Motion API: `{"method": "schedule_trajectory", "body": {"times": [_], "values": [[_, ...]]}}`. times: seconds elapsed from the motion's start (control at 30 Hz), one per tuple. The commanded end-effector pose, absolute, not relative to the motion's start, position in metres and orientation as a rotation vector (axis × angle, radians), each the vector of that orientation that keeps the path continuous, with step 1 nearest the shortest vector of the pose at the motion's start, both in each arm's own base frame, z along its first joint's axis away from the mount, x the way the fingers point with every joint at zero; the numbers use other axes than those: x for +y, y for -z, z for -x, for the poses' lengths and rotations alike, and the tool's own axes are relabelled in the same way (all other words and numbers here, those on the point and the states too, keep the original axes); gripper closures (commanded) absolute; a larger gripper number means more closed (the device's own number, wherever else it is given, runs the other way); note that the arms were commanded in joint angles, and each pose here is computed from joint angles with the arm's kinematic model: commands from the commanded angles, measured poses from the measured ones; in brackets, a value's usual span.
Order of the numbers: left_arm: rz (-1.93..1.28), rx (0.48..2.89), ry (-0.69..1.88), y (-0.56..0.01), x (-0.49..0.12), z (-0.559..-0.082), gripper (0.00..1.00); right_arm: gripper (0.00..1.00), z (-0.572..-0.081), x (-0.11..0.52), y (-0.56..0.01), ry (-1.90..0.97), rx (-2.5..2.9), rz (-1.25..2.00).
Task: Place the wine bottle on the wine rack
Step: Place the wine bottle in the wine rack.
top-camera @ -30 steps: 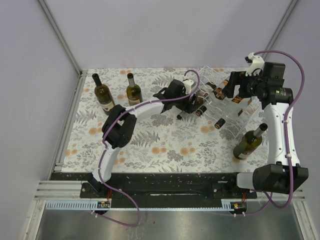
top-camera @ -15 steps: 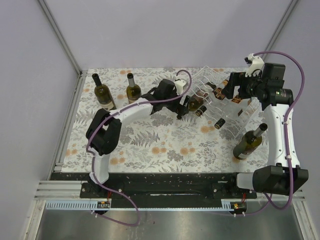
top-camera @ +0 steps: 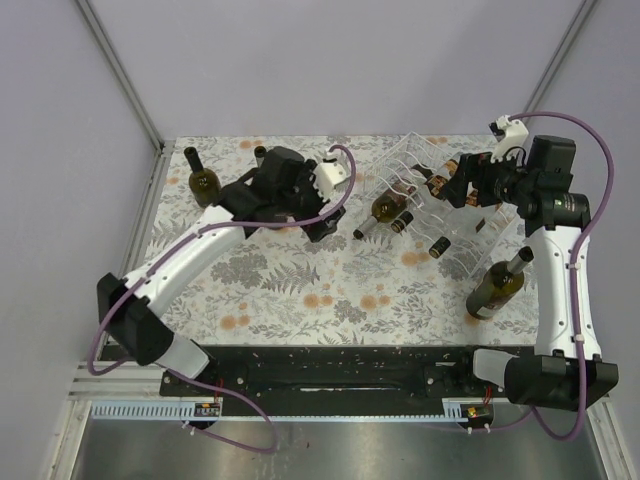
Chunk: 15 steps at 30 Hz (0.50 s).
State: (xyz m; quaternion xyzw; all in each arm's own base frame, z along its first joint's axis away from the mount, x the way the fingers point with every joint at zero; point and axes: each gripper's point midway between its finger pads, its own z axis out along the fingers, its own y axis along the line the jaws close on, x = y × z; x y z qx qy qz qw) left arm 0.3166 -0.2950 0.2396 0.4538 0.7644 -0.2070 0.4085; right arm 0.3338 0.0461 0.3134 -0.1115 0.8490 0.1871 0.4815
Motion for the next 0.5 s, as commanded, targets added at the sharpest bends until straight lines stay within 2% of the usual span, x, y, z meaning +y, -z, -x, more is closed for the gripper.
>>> {"method": "schedule_trajectory", "body": {"times": [0.0, 0.07, 0.33, 0.47], "values": [[-1.377, 1.808, 0.326, -0.276, -0.252, -0.292, 0.06, 0.00, -0.333, 0.059, -0.346, -0.529, 1.932, 0.275], [-1.455, 1.753, 0.254, -0.293, -0.238, -0.284, 0.06, 0.01, -0.332, 0.063, -0.349, -0.559, 1.916, 0.287], [-1.681, 1.623, -0.232, -0.330, -0.179, -0.305, 0.06, 0.00, -0.325, 0.077, -0.352, -0.630, 1.866, 0.392], [-1.588, 1.663, -0.269, -0.352, -0.165, -0.323, 0.06, 0.01, -0.324, 0.082, -0.349, -0.673, 1.863, 0.413]]}}
